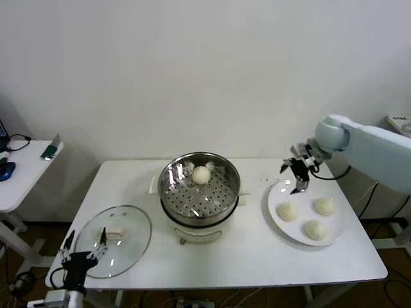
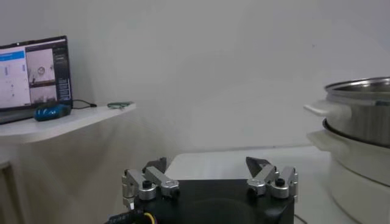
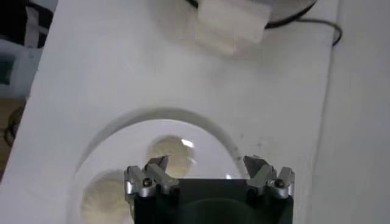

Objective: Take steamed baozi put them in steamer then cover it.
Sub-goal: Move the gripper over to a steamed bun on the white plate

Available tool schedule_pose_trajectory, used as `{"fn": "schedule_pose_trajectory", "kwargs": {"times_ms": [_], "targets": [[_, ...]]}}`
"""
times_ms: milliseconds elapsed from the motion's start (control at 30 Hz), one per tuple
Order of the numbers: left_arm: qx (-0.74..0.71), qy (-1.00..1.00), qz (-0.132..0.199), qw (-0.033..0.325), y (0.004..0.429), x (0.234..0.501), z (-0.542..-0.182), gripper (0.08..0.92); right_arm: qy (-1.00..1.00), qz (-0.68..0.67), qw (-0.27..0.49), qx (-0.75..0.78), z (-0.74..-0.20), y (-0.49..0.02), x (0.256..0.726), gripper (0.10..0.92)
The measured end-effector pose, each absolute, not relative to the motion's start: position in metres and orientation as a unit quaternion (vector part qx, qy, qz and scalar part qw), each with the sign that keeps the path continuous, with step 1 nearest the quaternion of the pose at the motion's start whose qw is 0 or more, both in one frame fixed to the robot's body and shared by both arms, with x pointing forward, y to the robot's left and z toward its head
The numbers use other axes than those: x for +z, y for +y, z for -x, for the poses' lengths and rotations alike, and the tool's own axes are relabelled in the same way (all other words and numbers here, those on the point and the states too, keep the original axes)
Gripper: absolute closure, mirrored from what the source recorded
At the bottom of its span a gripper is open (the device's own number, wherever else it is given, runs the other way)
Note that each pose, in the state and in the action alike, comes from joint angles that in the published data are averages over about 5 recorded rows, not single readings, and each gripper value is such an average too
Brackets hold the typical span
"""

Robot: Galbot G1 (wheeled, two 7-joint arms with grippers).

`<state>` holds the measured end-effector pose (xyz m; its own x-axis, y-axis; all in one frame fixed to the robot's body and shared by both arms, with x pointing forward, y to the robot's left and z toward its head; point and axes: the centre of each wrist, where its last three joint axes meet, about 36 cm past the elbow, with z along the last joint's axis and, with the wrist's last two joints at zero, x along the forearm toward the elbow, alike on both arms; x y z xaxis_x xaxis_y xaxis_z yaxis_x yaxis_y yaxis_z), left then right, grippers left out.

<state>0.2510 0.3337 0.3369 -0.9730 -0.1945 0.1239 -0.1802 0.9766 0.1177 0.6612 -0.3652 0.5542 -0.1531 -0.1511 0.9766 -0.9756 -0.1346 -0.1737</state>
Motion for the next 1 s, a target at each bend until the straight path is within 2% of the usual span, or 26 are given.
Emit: {"fn": "schedule_pose_trajectory", "kwargs": {"times_ms": [400, 1000], "targets": [[-0.052, -0.991, -0.100, 0.077, 0.332, 0.332, -0.245, 0.177, -0.546, -0.515, 0.421, 0.509, -0.656, -0.385, 0.480, 0.200], [-0.056, -0.989, -0.104, 0.084, 0.333, 0.325, -0.246, 0.177, -0.544, -0.518, 0.434, 0.498, -0.678, -0.373, 0.443, 0.201]]}}
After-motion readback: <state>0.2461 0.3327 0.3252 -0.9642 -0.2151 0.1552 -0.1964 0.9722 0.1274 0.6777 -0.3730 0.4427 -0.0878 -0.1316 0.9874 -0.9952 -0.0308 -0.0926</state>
